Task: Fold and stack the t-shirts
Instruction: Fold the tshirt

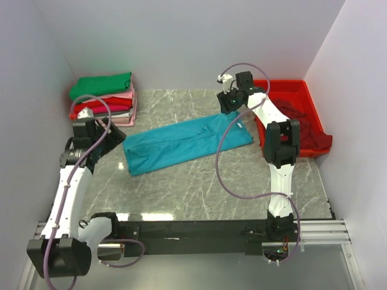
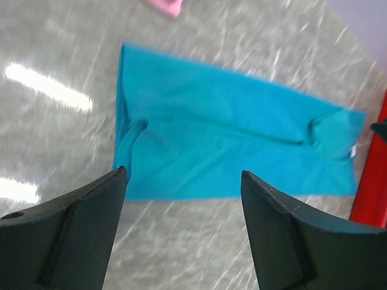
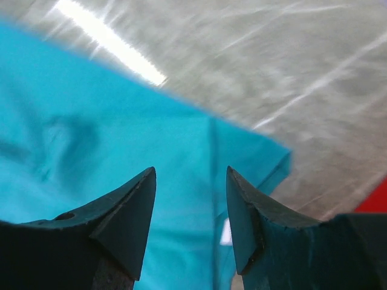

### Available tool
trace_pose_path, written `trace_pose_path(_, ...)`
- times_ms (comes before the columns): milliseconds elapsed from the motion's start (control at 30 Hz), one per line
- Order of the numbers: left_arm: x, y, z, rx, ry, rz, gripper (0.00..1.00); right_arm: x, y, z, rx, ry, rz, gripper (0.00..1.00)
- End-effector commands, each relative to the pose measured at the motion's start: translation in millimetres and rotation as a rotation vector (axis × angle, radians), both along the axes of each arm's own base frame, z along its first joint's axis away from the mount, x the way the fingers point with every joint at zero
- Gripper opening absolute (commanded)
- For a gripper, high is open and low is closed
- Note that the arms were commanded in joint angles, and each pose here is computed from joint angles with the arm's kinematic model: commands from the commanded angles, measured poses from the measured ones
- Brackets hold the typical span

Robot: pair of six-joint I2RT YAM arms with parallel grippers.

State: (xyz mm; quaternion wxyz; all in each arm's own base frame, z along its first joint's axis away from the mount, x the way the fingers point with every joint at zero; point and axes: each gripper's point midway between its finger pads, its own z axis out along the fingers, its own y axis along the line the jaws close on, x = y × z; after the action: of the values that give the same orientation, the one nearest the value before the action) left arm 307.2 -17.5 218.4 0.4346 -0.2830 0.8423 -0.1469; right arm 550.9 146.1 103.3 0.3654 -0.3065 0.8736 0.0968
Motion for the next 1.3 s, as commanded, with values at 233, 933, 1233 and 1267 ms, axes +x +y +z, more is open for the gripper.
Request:
trace_pose_path(233,-38,-22,-71,-0.158,0.081,-0.017,0.81,-211,61,17,0.015,0.144,0.795,0.62)
trace_pose_path(933,-90,53,74,0.102,-0.225,0.312,0.86,-257,340,-44,-0.332,-0.448,0.809,0.64)
trace_pose_path(1233,-91,46,68,0.107,-0.219,0.258,0.86,-252,350,-70,-0.357,-0.391,0.78,0.4)
trace_pose_path(1267,-90,45,67,0.108,-0.218,0.254,0.86,-254,349,-72,-0.355,-0.382,0.788,0.34)
